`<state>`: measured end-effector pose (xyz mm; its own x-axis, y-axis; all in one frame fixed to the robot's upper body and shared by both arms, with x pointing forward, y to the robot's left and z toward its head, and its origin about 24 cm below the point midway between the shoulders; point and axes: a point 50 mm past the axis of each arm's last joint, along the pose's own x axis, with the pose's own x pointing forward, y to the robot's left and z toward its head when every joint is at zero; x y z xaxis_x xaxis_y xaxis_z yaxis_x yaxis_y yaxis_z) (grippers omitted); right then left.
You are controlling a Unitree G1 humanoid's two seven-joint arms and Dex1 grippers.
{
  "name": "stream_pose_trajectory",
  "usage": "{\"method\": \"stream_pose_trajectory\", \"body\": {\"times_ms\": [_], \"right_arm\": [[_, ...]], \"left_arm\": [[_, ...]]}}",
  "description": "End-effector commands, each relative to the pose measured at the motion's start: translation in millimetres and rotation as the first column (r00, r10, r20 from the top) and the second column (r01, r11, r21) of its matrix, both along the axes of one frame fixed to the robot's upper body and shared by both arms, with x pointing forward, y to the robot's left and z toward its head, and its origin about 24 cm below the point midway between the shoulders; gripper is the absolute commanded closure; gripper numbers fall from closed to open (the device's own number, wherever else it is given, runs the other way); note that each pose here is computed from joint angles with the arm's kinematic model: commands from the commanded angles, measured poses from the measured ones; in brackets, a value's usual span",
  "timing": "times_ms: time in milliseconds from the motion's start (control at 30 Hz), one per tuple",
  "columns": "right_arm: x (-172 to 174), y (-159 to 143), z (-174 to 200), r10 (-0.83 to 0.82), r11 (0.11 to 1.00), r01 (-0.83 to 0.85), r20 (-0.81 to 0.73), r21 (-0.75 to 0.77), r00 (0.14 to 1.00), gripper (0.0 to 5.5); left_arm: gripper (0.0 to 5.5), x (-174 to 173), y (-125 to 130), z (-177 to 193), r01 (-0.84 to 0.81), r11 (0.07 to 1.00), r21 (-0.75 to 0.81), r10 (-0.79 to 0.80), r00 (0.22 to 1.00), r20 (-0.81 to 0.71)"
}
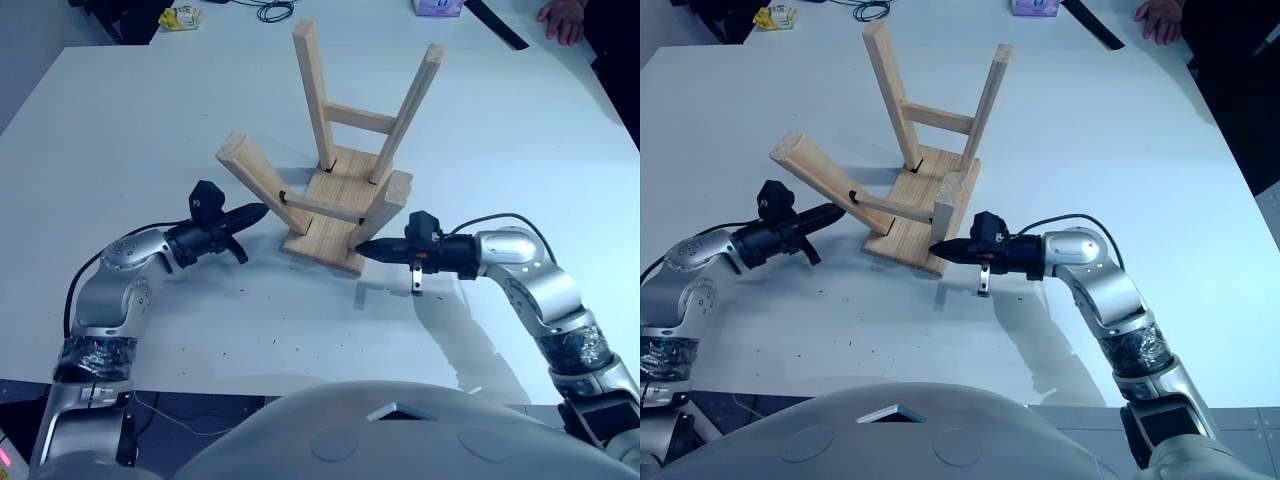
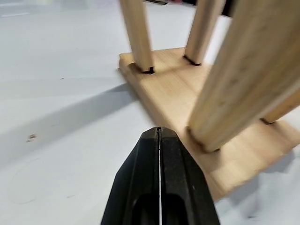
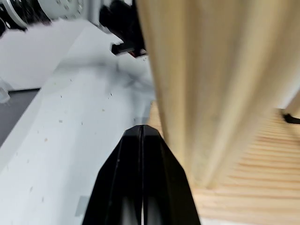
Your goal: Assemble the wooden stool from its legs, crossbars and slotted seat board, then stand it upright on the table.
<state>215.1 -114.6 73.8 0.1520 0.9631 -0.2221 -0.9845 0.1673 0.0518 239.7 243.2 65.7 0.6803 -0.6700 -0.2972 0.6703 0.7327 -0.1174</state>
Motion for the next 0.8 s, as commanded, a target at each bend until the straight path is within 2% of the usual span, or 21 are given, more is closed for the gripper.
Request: {"method": "stream_pose_trajectory", "body": {"times_ms": [33,133,233,333,400,467,633,800], "right_arm": [[13,-48,5,-0.132,0.986,0.133,0.023,-0.101,0.991,5.50],[6,-91,3,-0.116,0.961,0.122,0.039,-0.247,0.992,5.50],[6,-102,4,-0.077,0.953,0.086,0.044,-0.291,0.996,5.50],[30,-89,6,-0.140,0.952,0.177,0.156,-0.250,0.978,5.50],[53,-73,10,-0.241,0.943,0.284,0.232,-0.172,0.942,5.50],[66,-59,16,-0.297,0.941,0.327,0.245,-0.090,0.923,5.50],[75,-33,19,-0.245,0.966,0.258,0.238,-0.028,0.940,5.50],[67,-10,19,-0.101,0.995,0.100,0.155,0.015,0.983,5.50]], "left_arm": [[5.48,-24,4,-5,-0.044,0.998,-0.038,0.043,0.999,-0.023],[5.48,-60,-12,-13,-0.009,0.998,-0.060,0.004,0.996,-0.084],[5.48,-77,-36,-4,0.042,0.992,-0.121,-0.052,0.995,-0.084],[5.48,-70,-61,7,0.073,0.981,-0.179,-0.079,0.996,-0.030],[5.48,-57,-74,15,0.048,0.976,-0.211,-0.044,0.999,0.024],[5.48,-45,-81,20,0.022,0.974,-0.225,-0.010,0.998,0.056],[5.48,-25,-86,17,-0.041,0.982,-0.185,0.055,0.996,0.070],[5.48,-29,-81,5,-0.031,0.991,-0.132,0.035,0.999,0.028]]}}
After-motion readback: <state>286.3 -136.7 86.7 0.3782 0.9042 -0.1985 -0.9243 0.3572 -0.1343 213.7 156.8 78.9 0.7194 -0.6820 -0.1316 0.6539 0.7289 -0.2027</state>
